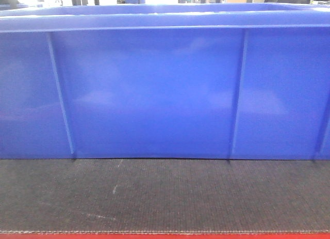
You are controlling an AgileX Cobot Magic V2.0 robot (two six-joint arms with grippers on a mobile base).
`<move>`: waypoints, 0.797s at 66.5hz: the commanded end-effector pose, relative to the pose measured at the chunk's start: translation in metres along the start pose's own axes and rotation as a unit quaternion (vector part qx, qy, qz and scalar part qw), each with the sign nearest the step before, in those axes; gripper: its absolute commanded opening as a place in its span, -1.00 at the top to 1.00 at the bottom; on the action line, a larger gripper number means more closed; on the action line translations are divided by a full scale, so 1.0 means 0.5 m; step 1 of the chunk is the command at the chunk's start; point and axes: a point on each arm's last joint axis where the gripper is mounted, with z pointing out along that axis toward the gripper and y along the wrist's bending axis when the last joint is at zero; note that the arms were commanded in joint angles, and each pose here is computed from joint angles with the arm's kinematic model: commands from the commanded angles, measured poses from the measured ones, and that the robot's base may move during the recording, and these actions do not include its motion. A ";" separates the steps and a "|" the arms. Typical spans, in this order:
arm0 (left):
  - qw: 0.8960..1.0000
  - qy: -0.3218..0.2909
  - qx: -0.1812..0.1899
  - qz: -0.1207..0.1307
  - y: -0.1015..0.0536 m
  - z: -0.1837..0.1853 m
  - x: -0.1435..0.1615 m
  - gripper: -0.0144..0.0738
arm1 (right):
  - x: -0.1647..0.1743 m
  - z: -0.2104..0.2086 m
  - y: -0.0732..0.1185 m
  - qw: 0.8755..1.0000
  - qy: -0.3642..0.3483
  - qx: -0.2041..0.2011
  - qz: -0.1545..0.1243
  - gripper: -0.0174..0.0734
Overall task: Move blue bin to conveyor side
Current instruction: 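Lower the blue bin onto the grey conveyor belt with both grippers, then open both grippers and lift them off the bin rim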
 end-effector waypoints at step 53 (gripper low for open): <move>0.973 -0.231 0.002 -0.014 0.004 -0.213 0.257 0.69 | 0.286 -0.151 -0.023 0.954 -0.299 -0.033 0.003 0.81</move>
